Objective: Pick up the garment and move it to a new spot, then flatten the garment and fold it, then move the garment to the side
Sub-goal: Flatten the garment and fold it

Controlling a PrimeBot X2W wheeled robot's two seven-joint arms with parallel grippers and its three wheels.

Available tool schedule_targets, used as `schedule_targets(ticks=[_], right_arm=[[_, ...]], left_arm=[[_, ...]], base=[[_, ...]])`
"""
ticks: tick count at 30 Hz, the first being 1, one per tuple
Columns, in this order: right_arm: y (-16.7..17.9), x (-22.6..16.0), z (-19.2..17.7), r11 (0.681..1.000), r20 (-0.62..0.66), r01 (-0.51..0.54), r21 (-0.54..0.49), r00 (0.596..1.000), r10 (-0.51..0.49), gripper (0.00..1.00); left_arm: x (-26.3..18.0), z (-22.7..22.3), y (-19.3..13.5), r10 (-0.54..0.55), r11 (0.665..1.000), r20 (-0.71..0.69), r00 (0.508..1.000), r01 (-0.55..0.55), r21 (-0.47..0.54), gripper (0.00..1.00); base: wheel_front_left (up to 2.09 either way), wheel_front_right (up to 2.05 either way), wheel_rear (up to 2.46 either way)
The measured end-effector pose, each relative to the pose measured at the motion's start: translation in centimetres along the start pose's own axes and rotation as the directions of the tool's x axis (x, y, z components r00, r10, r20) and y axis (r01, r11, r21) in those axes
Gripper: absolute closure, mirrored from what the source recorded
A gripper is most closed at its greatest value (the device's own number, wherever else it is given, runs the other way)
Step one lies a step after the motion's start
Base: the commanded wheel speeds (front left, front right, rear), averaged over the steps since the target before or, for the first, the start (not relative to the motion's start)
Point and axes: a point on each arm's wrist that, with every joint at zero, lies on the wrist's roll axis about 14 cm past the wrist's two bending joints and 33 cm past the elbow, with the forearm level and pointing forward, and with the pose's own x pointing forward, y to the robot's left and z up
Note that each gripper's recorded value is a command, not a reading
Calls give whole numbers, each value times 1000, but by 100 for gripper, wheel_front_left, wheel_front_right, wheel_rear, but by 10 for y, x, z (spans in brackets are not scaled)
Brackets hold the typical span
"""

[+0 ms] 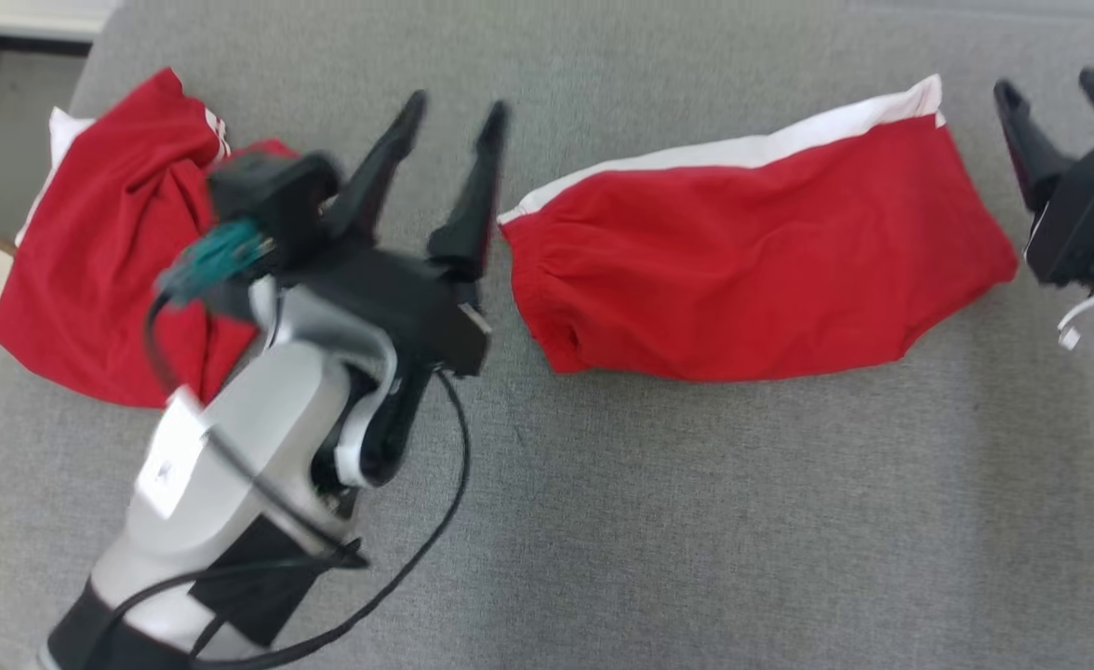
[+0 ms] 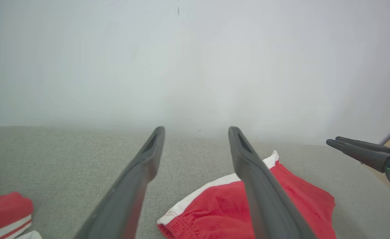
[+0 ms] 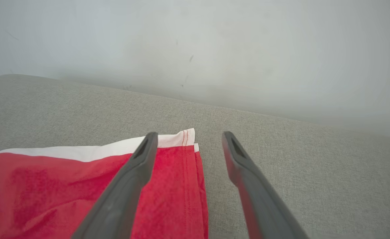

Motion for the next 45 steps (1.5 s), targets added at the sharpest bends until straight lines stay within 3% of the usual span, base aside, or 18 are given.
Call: schedule_targets(ticks=[6, 11, 20, 32, 45], right_arm=[[-5, -24, 3, 998, 49, 36, 48, 998, -38, 0], [-8, -41, -3, 997, 49, 56, 58, 997, -59, 0], [-16, -59, -21, 993, 18, 88, 84, 996, -90, 0], [-21, -67, -56, 985, -74, 125, 115, 990, -117, 0], [-25, -52, -90, 974, -176, 166, 154, 975, -139, 0]], left_arm=[[-26, 42, 34, 205, 969, 172, 964, -175, -171, 0], [-58, 65, 51, 301, 936, 254, 919, -233, -265, 0], [-106, 47, 49, 295, 948, 256, 921, -248, -199, 0], [-172, -17, 51, 323, 939, 93, 942, -306, -158, 0], [-186, -27, 54, 325, 942, 61, 944, -318, -110, 0]], base=[[0, 0, 0], [0, 0, 0], [0, 0, 0], [0, 0, 0], [0, 0, 0]])
